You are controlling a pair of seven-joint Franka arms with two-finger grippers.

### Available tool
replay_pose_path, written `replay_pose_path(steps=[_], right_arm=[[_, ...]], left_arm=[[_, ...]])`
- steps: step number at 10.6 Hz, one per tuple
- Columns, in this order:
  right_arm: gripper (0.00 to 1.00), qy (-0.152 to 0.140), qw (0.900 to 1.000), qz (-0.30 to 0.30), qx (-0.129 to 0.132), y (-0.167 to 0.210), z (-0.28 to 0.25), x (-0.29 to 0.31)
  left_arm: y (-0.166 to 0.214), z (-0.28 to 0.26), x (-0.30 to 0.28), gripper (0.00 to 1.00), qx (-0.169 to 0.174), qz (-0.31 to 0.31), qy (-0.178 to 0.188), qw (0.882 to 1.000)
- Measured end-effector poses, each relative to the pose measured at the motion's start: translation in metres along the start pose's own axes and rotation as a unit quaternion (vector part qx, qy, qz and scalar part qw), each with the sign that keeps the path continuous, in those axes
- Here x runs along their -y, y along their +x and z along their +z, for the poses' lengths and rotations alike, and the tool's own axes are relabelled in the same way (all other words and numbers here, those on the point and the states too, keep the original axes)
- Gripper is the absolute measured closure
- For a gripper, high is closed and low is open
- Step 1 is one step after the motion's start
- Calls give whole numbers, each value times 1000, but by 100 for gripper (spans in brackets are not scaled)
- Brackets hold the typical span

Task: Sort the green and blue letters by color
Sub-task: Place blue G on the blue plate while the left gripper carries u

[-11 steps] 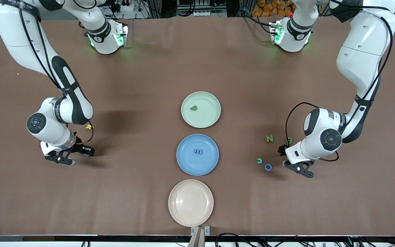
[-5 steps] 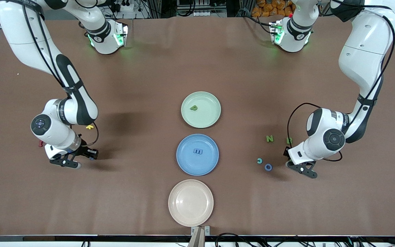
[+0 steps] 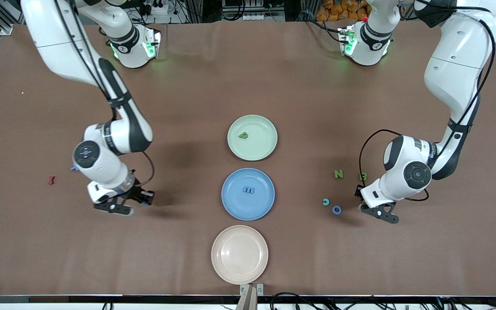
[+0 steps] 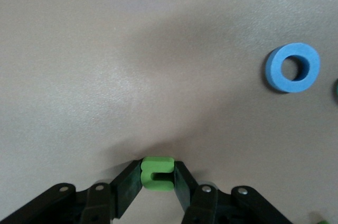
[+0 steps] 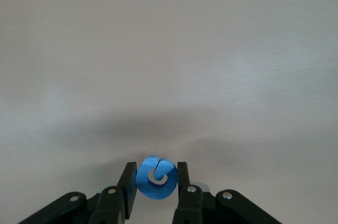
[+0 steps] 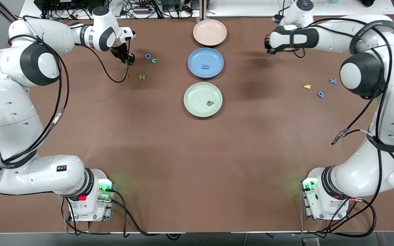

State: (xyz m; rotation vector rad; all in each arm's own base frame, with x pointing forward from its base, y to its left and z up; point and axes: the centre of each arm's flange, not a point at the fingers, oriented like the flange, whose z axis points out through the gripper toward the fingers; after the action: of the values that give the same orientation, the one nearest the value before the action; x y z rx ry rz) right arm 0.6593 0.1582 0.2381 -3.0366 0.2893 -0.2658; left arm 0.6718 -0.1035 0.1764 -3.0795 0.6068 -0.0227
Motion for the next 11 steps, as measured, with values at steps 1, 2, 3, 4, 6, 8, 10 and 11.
replay_pose_path(steps=[1, 2, 3, 4, 6, 8, 10, 11], right_arm=[[65, 7, 1000, -12, -5, -7, -5, 29], [65, 14, 999, -27, -10, -15, -11, 56], [65, 23, 999, -41, -16, -21, -17, 81], [65, 34, 998, -54, -22, -27, -24, 106], [65, 53, 995, -81, -34, -38, -34, 154], [65, 67, 991, -104, -48, -50, -30, 187], [65, 80, 988, -118, -64, -62, -17, 207], [65, 85, 986, -125, -69, -68, -14, 218]], left_arm=[[1, 0, -4, 67, 0, -5, 0, 1000], [3, -2, -9, 67, -3, -9, 0, 1000], [7, -6, -13, 69, -7, -10, 1, 1000], [9, -8, -17, 72, -9, -11, 0, 1000], [13, -14, -24, 72, -15, -27, -1, 1000], [20, -24, -44, 72, -23, -45, -2, 999], [28, -44, -78, 72, -29, -75, -14, 997], [28, -51, -105, 72, -17, -92, -21, 995]])
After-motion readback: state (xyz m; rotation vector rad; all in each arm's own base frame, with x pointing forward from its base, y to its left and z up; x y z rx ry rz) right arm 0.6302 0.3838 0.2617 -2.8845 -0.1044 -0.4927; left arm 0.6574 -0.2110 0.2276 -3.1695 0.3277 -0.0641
